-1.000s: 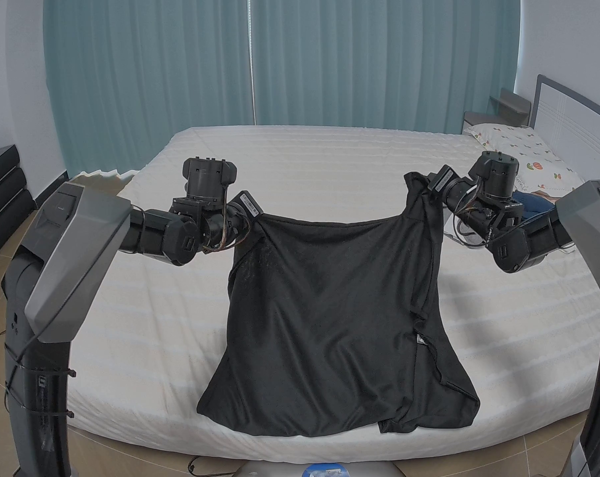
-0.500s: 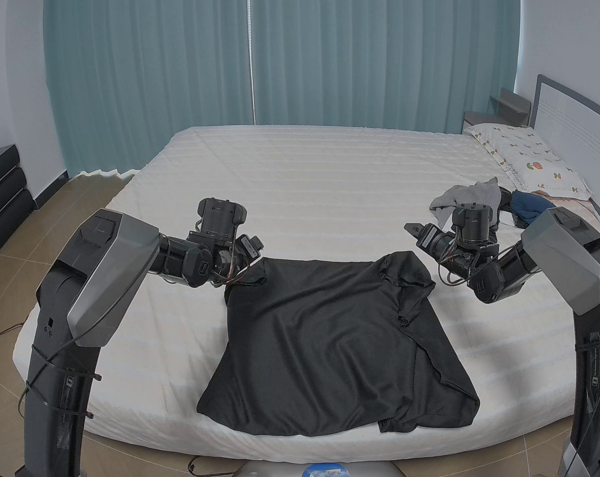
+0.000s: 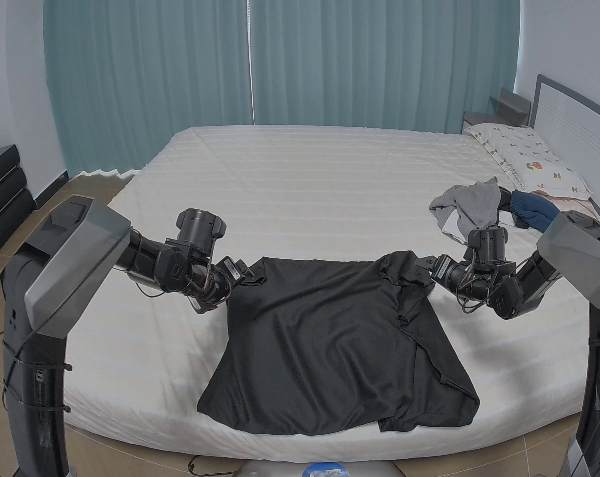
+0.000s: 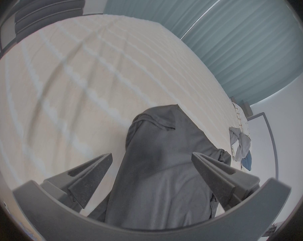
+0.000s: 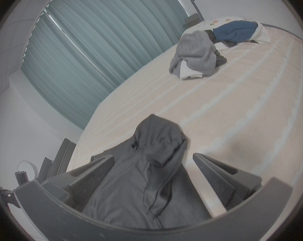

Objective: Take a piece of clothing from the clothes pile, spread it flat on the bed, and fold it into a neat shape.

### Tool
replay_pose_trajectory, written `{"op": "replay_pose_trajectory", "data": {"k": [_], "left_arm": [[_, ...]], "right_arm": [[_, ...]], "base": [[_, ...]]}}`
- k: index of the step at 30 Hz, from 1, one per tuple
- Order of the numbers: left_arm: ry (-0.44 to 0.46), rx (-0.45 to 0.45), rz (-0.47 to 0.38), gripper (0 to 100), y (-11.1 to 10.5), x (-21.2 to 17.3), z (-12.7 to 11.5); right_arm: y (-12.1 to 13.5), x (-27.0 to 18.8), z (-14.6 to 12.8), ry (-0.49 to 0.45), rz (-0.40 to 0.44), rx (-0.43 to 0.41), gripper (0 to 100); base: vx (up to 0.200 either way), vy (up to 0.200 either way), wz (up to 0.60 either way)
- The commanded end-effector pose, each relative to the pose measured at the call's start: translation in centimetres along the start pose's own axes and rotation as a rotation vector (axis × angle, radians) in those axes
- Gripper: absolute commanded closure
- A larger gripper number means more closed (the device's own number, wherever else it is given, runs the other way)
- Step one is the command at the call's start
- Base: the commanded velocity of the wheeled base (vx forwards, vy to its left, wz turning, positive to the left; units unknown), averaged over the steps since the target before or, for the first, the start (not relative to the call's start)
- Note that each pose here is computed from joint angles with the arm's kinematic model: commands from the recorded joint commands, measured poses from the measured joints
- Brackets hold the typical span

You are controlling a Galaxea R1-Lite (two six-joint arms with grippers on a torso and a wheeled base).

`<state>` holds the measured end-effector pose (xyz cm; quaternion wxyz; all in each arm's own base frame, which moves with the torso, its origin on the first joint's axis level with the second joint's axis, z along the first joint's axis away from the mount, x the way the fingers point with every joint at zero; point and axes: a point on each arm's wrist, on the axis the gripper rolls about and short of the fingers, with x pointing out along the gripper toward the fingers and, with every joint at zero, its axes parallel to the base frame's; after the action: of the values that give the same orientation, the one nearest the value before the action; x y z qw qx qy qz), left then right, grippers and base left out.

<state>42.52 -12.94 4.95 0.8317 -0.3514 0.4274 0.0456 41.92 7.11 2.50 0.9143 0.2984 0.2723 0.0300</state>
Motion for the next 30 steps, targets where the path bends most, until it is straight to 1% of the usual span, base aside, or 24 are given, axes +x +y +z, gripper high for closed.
{"op": "replay_pose_trajectory", "data": {"k": [1,4,5,6,8,9,13,17,18,24,27,30], "left_arm": [[0.008,-0.085,-0.034,0,0.9,-3.4,-0.9],[0.007,-0.101,-0.037,0,1.7,-3.6,-1.5],[0.002,-0.133,-0.039,0,2.2,-3.7,-1.9],[0.002,-0.133,-0.039,0,2.2,-3.7,-1.9],[0.008,-0.203,-0.048,0,2.4,-4.0,-2.5],[0.012,-0.217,-0.047,0,2.5,-4.0,-2.6],[0.03,-0.23,-0.059,0,2.7,-3.8,-3.1],[0.026,-0.229,-0.079,0,3.1,-3.8,-3.4],[0.026,-0.229,-0.078,0,3.2,-3.8,-3.4],[0.024,-0.237,-0.068,0,3.7,-3.9,-3.2],[0.026,-0.238,-0.065,0,3.7,-3.8,-3.3],[0.029,-0.239,-0.059,0,3.9,-3.7,-3.4]], "right_arm": [[0.5,0.1,-2.8,0.082,0.001,-0.014,0],[0.3,0.7,-3.4,0.098,-0.005,-0.016,0],[0.1,1.1,-3.9,0.109,-0.012,-0.018,0],[0.1,1.1,-3.9,0.109,-0.012,-0.018,0],[0.2,1.8,-4.5,0.121,-0.01,-0.023,0],[0.3,1.9,-4.8,0.13,-0.011,-0.026,0],[0.6,2.7,-5.6,0.157,-0.025,-0.035,0],[1.0,4.0,-6.3,0.125,-0.052,-0.052,0],[1.0,4.2,-6.3,0.123,-0.056,-0.054,100],[1.1,4.0,-5.9,0.105,-0.076,-0.063,100],[1.0,3.2,-4.4,0.091,-0.092,-0.055,100],[0.7,2.6,-2.8,0.054,-0.091,-0.039,100]], "base": [[0.0,0.0,0.0],[0.0,0.0,0.0],[0.0,0.0,0.0],[0.0,0.0,0.0],[0.0,0.0,0.0],[0.0,0.0,0.0],[0.0,0.0,0.0],[0.0,0.0,0.0],[0.0,0.0,0.0],[0.0,0.0,0.0],[0.0,0.0,0.0],[0.0,0.0,0.0]]}}
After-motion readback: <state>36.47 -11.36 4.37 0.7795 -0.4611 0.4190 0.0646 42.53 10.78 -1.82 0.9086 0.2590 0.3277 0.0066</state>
